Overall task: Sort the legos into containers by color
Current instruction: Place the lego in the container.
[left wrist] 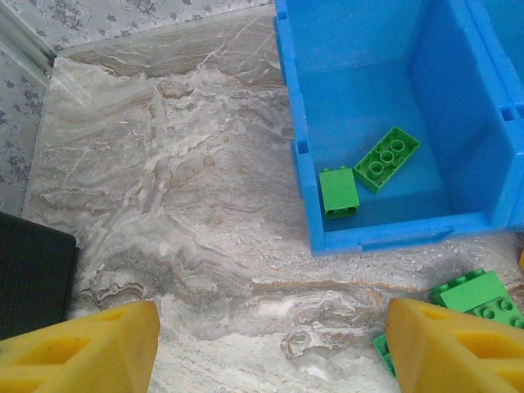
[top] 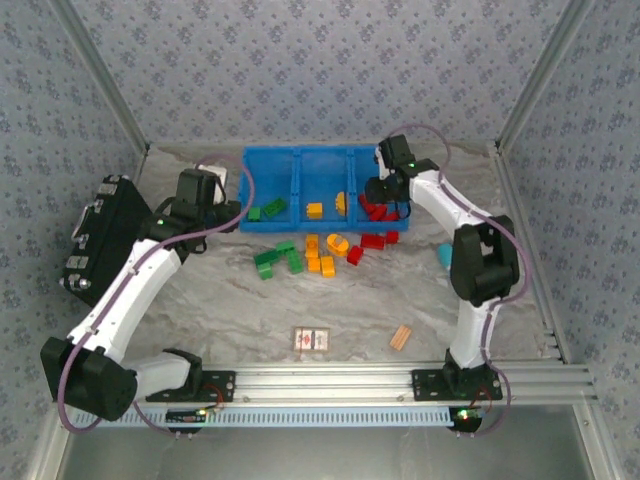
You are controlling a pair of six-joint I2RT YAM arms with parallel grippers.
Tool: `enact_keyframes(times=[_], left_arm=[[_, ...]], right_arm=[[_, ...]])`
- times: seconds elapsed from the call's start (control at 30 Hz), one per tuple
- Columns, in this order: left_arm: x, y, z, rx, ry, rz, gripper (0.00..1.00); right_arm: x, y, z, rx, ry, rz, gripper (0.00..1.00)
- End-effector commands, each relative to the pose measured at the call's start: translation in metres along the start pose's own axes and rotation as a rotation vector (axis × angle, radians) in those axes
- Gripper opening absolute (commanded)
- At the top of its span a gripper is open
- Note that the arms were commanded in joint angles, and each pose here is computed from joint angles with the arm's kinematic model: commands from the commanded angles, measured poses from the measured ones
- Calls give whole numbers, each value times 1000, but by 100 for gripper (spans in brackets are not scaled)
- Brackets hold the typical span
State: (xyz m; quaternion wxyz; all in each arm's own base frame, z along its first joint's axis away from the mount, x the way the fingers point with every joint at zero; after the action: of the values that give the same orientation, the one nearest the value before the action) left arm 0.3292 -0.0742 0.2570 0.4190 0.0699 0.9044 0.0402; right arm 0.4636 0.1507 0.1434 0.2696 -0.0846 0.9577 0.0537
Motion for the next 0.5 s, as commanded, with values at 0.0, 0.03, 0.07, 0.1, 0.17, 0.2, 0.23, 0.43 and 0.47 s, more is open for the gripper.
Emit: enact_keyframes(times=[0.0,0.03,0.07,0.1,0.17,0.2,0.23,0.43,0.47], left_arm=[[-7,4,-11,3,-31,6,73],[-7,4,-13,8,-37,2,73],[-6,2,-14,20,-46,-1,73],[-8,1,-17,34,-61,-10,73],[-10,-2,-23,62,-84,-20,73],[-10,-3,-26,75,-90,-26,73],[-9,-3,-28,80,-90,-30,73],[16,-13,-33,168,-59,-109,74],[22,-16,-33,187,-54,-138,74]], right_arm=[[-12,9,4,-14,7,-34,52],[-13,11,8,-18,15,-41,52],[-14,12,10,-19,21,-47,52],[-15,14,13,-20,24,-54,52],[-15,15,19,-20,35,-57,53],[-14,16,21,-19,40,-59,54],[-13,17,23,-20,44,-61,55],[-11,17,30,-17,49,-55,62],[-11,17,30,-17,48,-54,63]])
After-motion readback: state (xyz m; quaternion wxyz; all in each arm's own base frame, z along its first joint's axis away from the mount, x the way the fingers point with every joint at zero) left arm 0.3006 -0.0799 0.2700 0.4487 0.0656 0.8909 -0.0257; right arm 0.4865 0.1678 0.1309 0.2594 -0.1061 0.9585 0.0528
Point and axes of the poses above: each hand's point on the last joint's axis, 136 mm out from that joint toward the fingers, its own z axis out along the fingers, its own y axis along the line the jaws close on, x = y × z, the point moved 2 cm from there along -z, back along the fingers
